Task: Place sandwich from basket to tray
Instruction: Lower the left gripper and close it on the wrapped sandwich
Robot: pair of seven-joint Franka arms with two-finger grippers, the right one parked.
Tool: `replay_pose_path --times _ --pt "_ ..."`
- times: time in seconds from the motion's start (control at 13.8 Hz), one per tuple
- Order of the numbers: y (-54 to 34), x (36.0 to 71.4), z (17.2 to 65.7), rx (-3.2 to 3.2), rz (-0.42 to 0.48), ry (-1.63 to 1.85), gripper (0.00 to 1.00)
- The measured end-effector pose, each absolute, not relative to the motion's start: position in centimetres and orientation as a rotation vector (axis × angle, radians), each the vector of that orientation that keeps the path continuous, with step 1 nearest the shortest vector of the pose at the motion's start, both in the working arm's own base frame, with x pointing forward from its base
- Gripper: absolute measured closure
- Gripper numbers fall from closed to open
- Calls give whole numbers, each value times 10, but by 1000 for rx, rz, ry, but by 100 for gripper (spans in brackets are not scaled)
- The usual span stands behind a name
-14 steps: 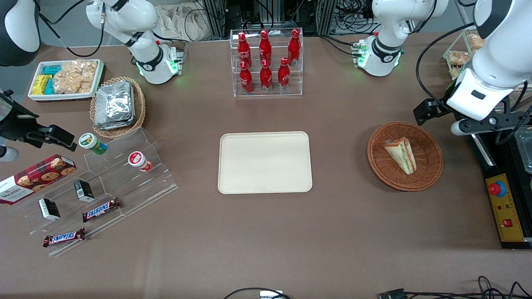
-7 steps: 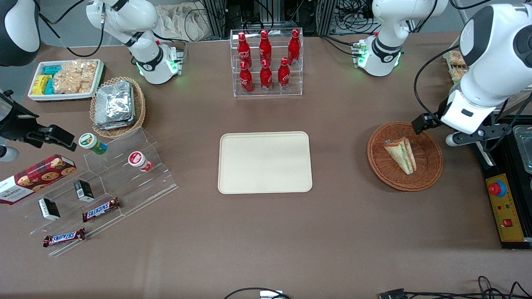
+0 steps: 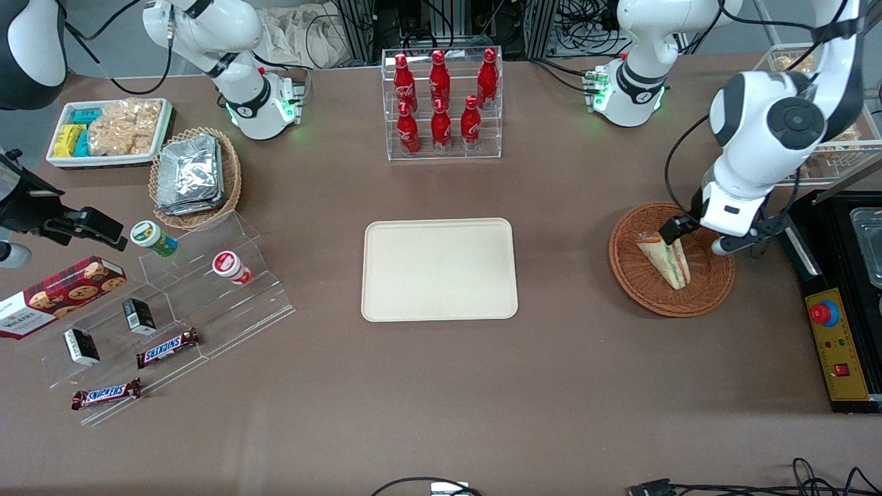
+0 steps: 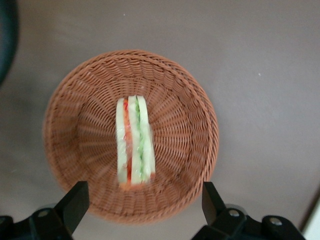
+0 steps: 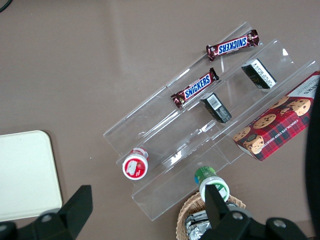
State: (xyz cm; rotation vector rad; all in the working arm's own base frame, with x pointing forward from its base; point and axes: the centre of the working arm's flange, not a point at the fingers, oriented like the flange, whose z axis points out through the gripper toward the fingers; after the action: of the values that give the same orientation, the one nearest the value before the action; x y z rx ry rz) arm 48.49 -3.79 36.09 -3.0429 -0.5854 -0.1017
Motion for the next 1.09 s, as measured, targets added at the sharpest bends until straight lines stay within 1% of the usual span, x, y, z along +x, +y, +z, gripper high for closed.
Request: replay_pose_path --times 0.22,0.29,0.43,0.58,0.72,0.8,0.87,0.94,1.09 --pt "-18 471 294 -3060 -159 -645 0" --pt "-14 469 275 -3065 -165 -658 0" --pt "-13 467 247 -3073 -145 -667 0" --pt "-13 466 235 -3075 -123 -667 0" --pt "-13 467 235 -3075 -123 -667 0" --pt "-13 467 235 -3075 -124 -668 4" --pt "-13 467 235 -3075 -124 -668 4" --pt "-13 467 235 -3075 -124 -668 11" --pt "-13 467 235 -3075 -124 -668 34"
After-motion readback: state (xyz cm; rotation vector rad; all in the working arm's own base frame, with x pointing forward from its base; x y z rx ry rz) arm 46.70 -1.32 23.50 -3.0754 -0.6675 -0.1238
